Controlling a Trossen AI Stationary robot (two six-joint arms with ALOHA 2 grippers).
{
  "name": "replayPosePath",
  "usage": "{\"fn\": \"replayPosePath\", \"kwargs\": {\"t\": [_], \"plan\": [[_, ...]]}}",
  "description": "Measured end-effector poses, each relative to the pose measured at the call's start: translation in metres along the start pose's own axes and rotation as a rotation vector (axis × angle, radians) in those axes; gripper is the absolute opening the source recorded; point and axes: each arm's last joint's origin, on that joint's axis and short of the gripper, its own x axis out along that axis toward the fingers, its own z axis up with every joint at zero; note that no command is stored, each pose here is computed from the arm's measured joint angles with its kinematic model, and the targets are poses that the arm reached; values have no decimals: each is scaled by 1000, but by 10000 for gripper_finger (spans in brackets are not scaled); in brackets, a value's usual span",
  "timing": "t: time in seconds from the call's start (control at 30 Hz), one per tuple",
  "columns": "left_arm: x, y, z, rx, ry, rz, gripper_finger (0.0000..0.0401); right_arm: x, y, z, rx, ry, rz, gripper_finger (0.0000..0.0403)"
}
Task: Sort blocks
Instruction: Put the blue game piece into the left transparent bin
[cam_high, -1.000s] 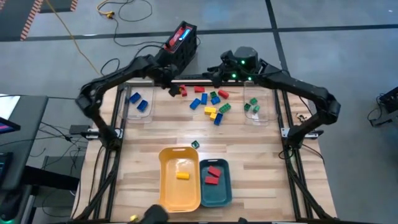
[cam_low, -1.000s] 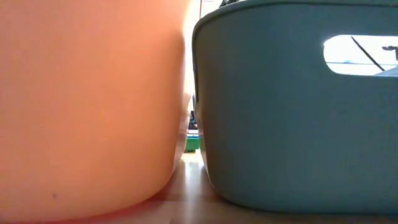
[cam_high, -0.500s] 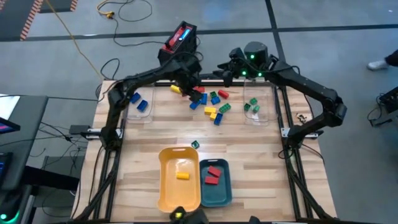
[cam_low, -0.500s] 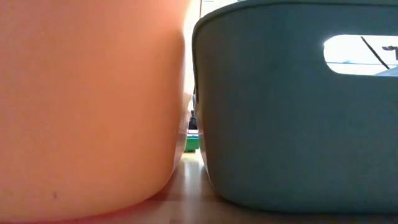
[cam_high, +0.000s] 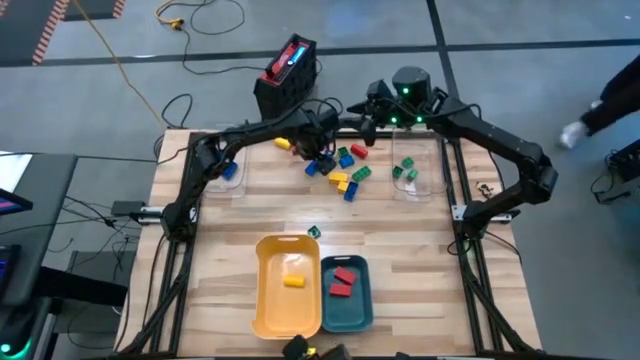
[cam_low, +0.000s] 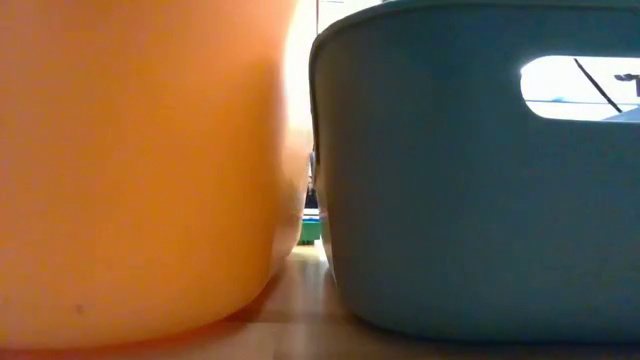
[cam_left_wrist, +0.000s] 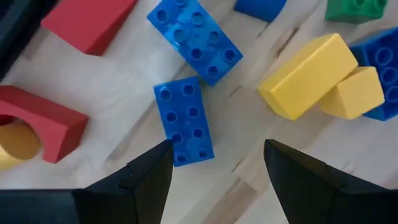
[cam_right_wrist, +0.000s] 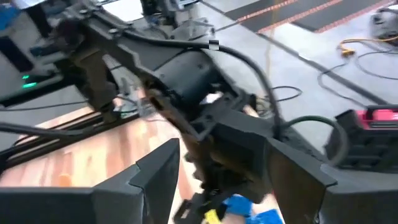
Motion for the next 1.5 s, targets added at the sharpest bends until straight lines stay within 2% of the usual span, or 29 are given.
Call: {"fn": "replayPosePath", "kwargs": {"t": [0.13, 0.23, 0.33, 0.53, 0.67, 0.73, 0.9, 1.07, 1.13, 1.27, 1.4, 1.5], "plan": [[-8, -4, -6, 30, 17, 48, 245, 0, 1, 0, -11, 1, 10, 248], [-23, -9, -8, 104, -20, 94, 245, 0, 0, 0, -13, 1, 10, 248], [-36, -7, -12, 274, -12, 130, 245, 0, 0, 0, -27, 1, 22, 248], [-36, 22, -17, 642, 129, 154, 240, 0, 1, 0, -39, 1, 25, 248], [-48, 33, -13, 731, 105, 160, 222, 0, 0, 0, -28, 4, 23, 248], [-55, 38, -13, 726, 110, 161, 213, 0, 1, -1, -20, 9, 23, 248], [-71, 58, -5, 542, 21, 102, 200, 0, 1, -1, -17, 9, 23, 248], [-81, 104, 0, 373, -19, 123, 199, 0, 0, -1, -21, 11, 20, 248], [-82, 119, -2, 408, -3, 112, 198, 4, -1, -3, -19, 21, 20, 248], [-83, 127, -4, 581, 29, 108, 190, 10, 0, -5, -17, 32, 28, 248], [-87, 148, -11, 529, 66, 110, 180, 10, -1, -6, -9, 43, 25, 248], [-101, 162, -16, 542, -5, 4, 167, 10, -1, -7, -1, 56, 21, 248]]}}
